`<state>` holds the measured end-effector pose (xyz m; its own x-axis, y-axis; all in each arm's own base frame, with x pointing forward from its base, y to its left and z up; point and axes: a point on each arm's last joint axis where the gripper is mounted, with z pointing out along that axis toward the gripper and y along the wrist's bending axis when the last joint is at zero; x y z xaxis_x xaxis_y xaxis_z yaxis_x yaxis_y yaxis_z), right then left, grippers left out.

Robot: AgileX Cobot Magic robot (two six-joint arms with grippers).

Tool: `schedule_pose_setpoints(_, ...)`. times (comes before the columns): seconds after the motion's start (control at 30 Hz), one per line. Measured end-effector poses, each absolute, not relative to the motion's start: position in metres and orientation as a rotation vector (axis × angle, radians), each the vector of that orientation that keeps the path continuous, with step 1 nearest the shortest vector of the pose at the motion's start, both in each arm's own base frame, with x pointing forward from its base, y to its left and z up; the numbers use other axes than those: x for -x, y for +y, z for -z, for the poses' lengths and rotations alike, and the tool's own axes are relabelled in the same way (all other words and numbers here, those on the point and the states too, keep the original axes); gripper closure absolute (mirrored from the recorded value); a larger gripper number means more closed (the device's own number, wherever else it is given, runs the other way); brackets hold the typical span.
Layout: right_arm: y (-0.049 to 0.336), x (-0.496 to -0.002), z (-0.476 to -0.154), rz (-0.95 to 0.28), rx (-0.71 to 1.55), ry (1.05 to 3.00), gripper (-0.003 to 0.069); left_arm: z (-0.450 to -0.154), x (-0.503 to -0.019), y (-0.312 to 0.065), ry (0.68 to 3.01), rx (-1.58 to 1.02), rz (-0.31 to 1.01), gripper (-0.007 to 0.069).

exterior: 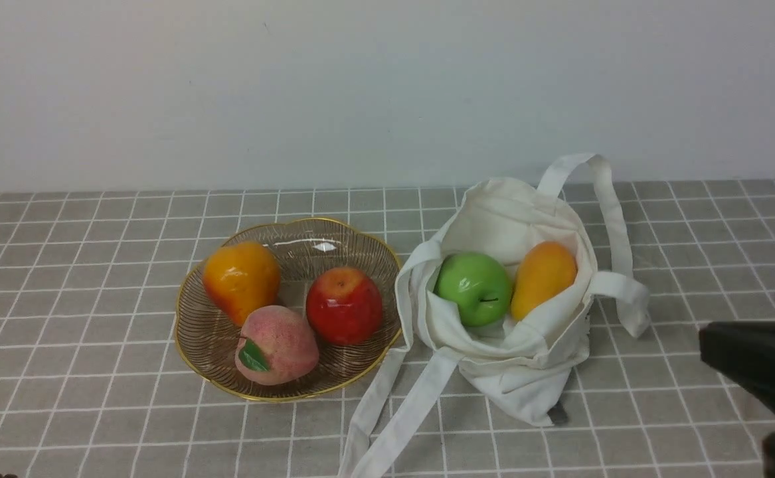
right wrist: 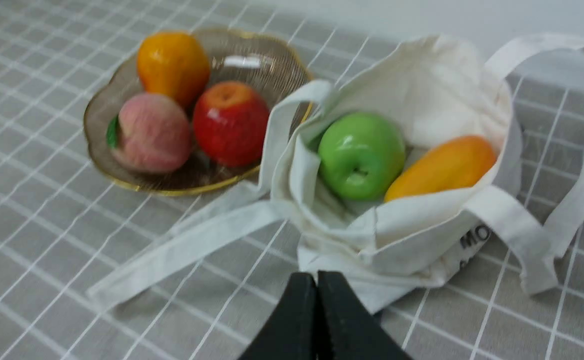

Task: Take the fruit out of the bag on the grey coffee tablecloth and place them on the plate.

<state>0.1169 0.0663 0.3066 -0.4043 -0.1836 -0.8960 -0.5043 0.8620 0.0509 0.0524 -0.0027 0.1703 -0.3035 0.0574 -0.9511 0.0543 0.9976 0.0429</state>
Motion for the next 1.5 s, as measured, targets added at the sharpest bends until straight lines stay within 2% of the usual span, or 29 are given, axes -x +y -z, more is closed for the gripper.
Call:
schedule_pose_setpoints(0.2, 0.062, -0.116, -0.287, -0.378, 0.446, 1.898, 0.0673, -0.170, -0.052, -0.003, 1.880, -0.081, -0.003, 0.0633)
schedule_pose_setpoints(1.23, 0.060, -0.112, -0.286, -0.377, 0.435, 1.862, 0.0673, -0.170, -0.052, -0.003, 1.880, -0.081, -0.003, 0.0633)
schedule_pose_setpoints(1.4, 0.040, -0.088, -0.274, -0.325, 0.370, 1.738, 0.0673, -0.170, -0.052, -0.003, 1.880, -0.081, -0.003, 0.0633)
schedule_pose_setpoints(1.5, 0.026, -0.075, -0.256, -0.269, 0.257, 1.701, 0.0673, -0.170, -0.052, -0.003, 1.880, -0.081, -0.003, 0.0633)
